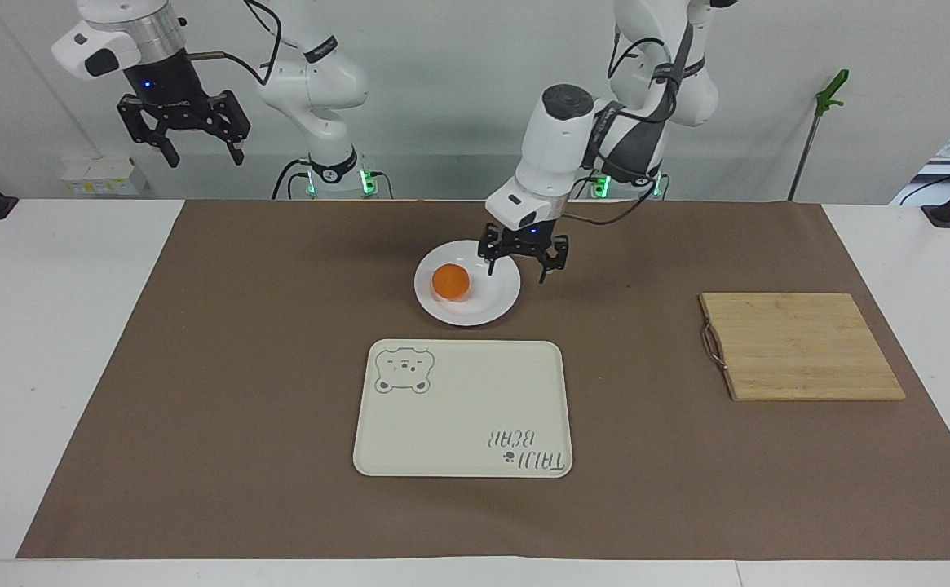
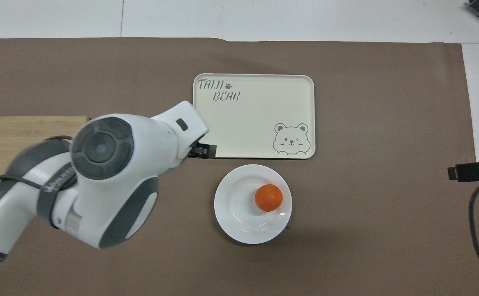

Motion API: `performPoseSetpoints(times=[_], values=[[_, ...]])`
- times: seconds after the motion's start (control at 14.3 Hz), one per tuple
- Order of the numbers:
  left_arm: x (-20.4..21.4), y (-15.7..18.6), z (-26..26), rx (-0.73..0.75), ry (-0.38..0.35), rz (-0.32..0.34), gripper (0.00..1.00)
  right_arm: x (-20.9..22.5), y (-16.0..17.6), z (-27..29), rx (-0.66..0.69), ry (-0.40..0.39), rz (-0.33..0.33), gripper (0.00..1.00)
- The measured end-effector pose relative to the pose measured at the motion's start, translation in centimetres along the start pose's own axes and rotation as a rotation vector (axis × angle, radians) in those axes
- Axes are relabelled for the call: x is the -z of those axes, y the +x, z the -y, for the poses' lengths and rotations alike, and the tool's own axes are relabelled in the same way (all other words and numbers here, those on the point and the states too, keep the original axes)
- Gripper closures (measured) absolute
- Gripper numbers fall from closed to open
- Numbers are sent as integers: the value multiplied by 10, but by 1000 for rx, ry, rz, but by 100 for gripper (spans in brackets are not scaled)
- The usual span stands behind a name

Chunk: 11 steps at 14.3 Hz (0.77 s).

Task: Place orange and plate with both arms
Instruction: 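Release the orange onto the plate and withdraw the left gripper, then reach the right gripper to the plate rim while the left gripper retracts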

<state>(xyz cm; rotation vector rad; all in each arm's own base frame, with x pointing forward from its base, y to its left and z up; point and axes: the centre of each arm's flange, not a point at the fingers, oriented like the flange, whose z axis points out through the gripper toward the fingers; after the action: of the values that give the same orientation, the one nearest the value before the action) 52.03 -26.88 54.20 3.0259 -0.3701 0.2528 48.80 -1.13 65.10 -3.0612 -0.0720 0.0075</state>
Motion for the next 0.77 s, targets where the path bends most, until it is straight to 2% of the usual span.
performPoseSetpoints(times=[0.21, 0.35, 0.63, 0.77], values=[[66, 11, 80, -48, 23, 2, 0, -32, 12, 5, -6, 75, 3, 0], [102, 7, 120, -79, 33, 31, 0, -55, 19, 9, -19, 136, 3, 0], [141, -13, 176, -104, 36, 123, 0, -116, 36, 27, -43, 246, 20, 0], [166, -21, 193, -78, 37, 138, 0, -153, 40, 44, -31, 285, 38, 0]])
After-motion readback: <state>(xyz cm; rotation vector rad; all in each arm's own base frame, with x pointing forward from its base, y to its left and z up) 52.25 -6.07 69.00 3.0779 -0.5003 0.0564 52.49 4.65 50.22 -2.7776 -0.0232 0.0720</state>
